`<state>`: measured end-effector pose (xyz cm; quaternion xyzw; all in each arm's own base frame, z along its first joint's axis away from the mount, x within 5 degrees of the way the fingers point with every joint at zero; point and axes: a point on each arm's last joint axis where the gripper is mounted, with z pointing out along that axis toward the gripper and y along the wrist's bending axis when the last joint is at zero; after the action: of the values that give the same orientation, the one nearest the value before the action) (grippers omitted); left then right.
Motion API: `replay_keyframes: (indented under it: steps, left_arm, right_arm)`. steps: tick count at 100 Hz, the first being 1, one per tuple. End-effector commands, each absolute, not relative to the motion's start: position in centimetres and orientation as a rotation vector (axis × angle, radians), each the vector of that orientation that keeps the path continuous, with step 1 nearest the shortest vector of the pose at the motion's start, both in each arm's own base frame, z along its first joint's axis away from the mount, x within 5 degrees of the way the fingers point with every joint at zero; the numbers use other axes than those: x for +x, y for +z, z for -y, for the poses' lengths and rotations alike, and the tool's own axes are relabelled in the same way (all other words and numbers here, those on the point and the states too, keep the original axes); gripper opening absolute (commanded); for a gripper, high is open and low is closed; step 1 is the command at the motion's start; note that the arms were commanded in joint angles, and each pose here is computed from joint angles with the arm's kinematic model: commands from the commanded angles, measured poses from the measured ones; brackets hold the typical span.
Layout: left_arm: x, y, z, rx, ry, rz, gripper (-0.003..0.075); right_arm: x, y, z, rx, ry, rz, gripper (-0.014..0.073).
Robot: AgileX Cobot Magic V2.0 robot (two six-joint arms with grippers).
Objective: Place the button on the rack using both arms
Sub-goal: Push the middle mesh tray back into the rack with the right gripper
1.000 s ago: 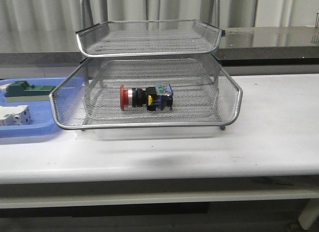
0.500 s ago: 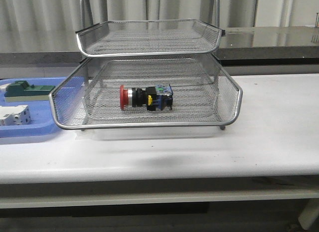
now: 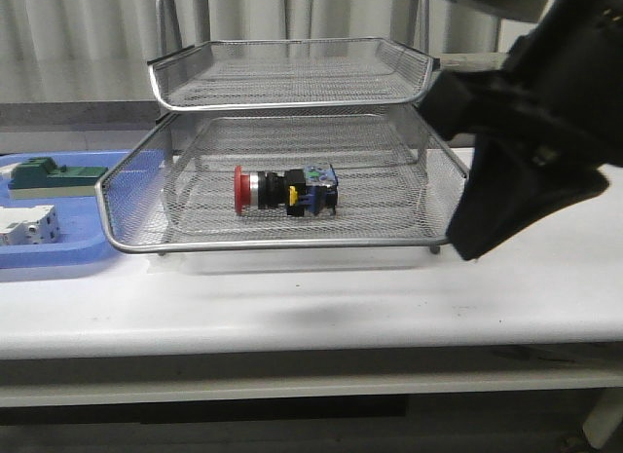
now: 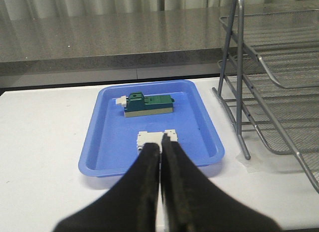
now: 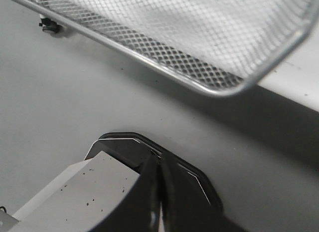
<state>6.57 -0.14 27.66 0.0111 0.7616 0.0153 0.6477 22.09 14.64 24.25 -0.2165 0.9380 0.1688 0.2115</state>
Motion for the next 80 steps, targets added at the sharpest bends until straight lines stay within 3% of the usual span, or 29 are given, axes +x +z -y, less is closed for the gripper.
replay_keyframes:
  steps: [1,38,80]
  left_arm:
    - [6.6,29.2,0.0,-0.006,0.034,-1.636,0.0004]
    - [6.6,29.2,0.0,-0.006,0.034,-1.636,0.0004]
    - [6.6,29.2,0.0,-0.006,0.034,-1.636,0.0004]
  right_arm:
    - [23.2,25.0,-16.5,-0.632,0.499,-2.530,-0.0066]
    - [25.0,21.9,-22.5,-0.859,0.482,-2.524,-0.0066]
    - [29.0,22.2,-24.2,-0.971,0.334,-2.380,-0.0066]
